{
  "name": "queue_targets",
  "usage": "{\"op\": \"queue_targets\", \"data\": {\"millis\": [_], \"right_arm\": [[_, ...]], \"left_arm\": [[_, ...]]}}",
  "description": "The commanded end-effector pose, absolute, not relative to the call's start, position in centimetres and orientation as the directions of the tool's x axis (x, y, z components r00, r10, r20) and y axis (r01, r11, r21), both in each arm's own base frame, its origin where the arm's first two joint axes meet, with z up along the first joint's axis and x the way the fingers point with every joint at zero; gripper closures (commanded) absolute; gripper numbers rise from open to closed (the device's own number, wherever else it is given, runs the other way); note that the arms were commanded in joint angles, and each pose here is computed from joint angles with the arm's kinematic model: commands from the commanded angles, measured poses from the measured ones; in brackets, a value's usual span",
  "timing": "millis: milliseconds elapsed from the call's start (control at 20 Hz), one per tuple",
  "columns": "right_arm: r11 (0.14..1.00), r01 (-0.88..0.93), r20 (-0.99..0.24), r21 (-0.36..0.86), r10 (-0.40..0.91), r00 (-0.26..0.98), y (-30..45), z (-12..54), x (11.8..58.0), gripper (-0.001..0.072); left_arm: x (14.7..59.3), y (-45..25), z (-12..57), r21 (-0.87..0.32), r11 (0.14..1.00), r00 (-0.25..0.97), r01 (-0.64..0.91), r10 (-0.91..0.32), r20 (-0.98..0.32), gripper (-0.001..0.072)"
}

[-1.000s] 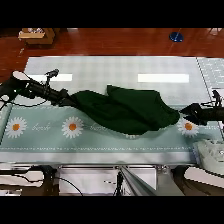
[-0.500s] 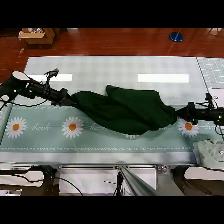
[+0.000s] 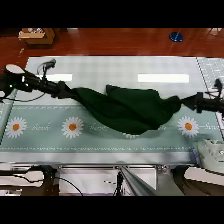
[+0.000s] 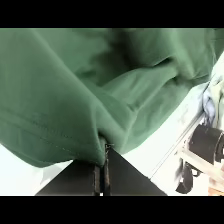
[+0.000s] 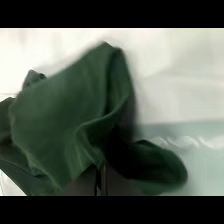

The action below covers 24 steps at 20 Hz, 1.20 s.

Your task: Fold the shirts.

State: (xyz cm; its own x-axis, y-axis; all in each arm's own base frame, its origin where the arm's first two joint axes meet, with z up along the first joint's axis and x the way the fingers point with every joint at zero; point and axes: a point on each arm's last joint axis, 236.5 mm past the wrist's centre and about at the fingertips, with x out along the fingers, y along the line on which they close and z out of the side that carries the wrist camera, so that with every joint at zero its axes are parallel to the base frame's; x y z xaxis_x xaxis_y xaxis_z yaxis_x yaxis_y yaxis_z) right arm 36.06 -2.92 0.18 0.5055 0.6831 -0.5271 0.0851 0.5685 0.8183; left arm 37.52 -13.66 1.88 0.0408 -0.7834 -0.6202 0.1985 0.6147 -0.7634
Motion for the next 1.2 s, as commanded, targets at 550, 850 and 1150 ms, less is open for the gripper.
{"op": "queue_targets", "data": {"millis": [550,850,1150], "right_arm": [[0.870,-0.307,-0.005,0.386,0.335,0.942,-0.9,43.4,33.4,0.0679],[0.953,-0.182,-0.074,0.243,0.205,0.976,1.7,46.3,27.0,0.0679],[0.978,0.022,-0.434,0.209,0.072,0.898,-1.0,37.5,24.6,0.0679]], "left_arm": [[36.4,-10.5,41.5,-0.204,0.807,0.738,0.554,-0.589,-0.330,0.0683],[28.8,-10.0,40.7,-0.131,0.849,0.728,0.512,-0.510,-0.458,0.0683],[26.3,-7.1,31.8,-0.202,0.901,0.553,0.384,-0.400,-0.731,0.0682]]}}
